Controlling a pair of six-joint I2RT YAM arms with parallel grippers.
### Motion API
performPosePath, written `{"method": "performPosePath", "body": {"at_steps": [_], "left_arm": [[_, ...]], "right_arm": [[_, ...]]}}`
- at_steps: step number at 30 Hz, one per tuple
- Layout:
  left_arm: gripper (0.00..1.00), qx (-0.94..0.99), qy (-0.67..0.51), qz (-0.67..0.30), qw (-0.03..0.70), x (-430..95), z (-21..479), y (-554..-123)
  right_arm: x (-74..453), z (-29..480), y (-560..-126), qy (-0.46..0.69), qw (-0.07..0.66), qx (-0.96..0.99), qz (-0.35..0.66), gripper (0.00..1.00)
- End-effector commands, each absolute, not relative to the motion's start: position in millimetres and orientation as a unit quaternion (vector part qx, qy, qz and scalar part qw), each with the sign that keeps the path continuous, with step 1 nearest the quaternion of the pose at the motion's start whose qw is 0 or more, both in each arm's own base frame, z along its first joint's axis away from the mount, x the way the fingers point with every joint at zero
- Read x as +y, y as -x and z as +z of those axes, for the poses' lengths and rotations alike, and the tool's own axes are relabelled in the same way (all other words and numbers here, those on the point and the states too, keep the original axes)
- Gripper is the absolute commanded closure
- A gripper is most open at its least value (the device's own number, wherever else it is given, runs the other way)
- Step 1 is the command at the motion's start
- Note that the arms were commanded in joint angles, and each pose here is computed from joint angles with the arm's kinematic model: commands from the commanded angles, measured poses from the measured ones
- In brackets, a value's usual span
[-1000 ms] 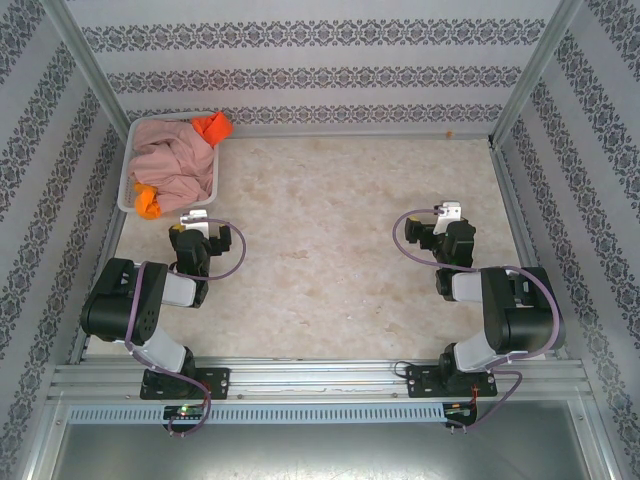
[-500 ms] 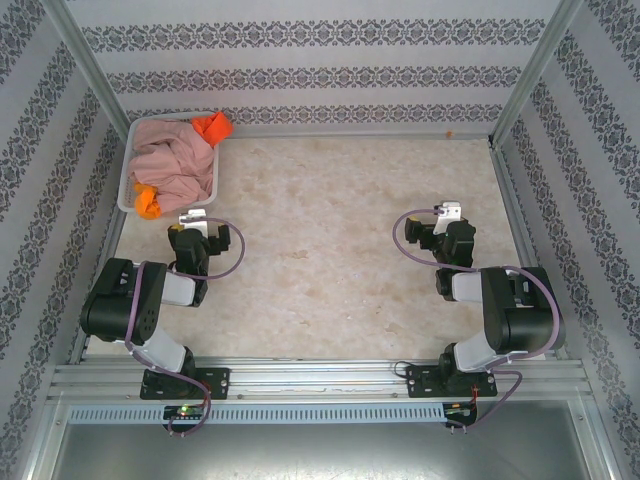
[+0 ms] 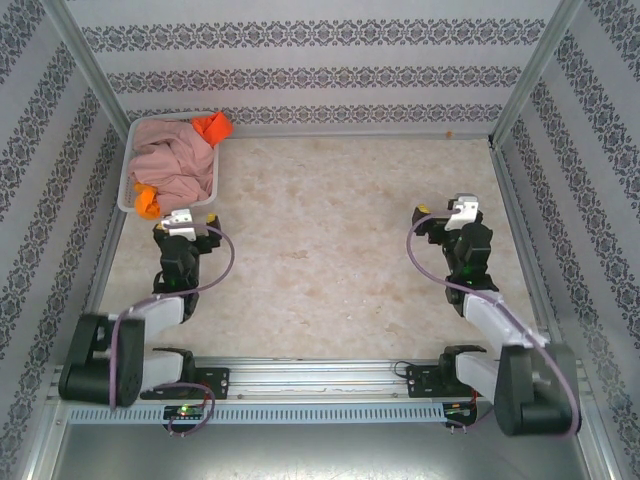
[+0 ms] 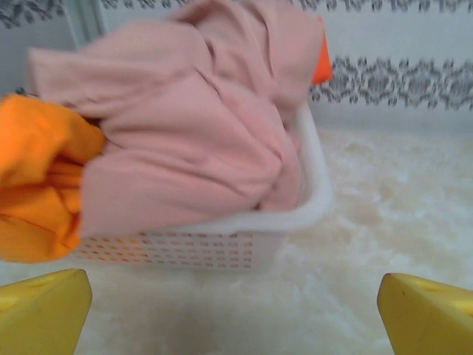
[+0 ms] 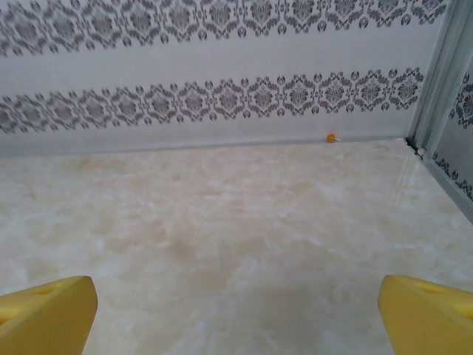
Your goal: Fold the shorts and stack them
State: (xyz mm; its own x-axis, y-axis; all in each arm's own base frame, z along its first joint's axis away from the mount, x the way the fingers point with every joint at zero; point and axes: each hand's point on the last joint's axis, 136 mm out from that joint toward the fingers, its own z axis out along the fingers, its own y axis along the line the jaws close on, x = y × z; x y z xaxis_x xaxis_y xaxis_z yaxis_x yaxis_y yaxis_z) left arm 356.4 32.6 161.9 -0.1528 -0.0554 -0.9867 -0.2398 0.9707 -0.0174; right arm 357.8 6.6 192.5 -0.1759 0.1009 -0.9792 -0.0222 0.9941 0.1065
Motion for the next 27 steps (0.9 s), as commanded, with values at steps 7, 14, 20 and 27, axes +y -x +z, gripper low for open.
{"method": "performPosePath", "body": {"at_steps": [7, 14, 20, 27], "left_arm": [[0.00, 0.775, 0.175, 0.008, 0.608, 31.6, 252.2, -325.4], [0.00, 0.806, 0.140, 0.021, 0.575, 36.3, 321.2, -355.7], [0.00, 0.850, 0.148, -0.008, 0.505, 54.6, 314.2, -409.1], [0.01, 0.901, 0.155, -0.016, 0.404, 65.4, 266.0, -444.6]], "right_arm": [[32.0, 181.9, -314.1, -0.070, 0.573, 0.801, 0.159, 0.02], [49.2, 181.7, -309.1, -0.059, 0.540, 0.814, 0.203, 0.02], [63.7, 188.5, -311.4, -0.035, 0.520, 0.822, 0.229, 0.02], [74.7, 194.7, -307.3, -0.022, 0.501, 0.829, 0.248, 0.02]]}}
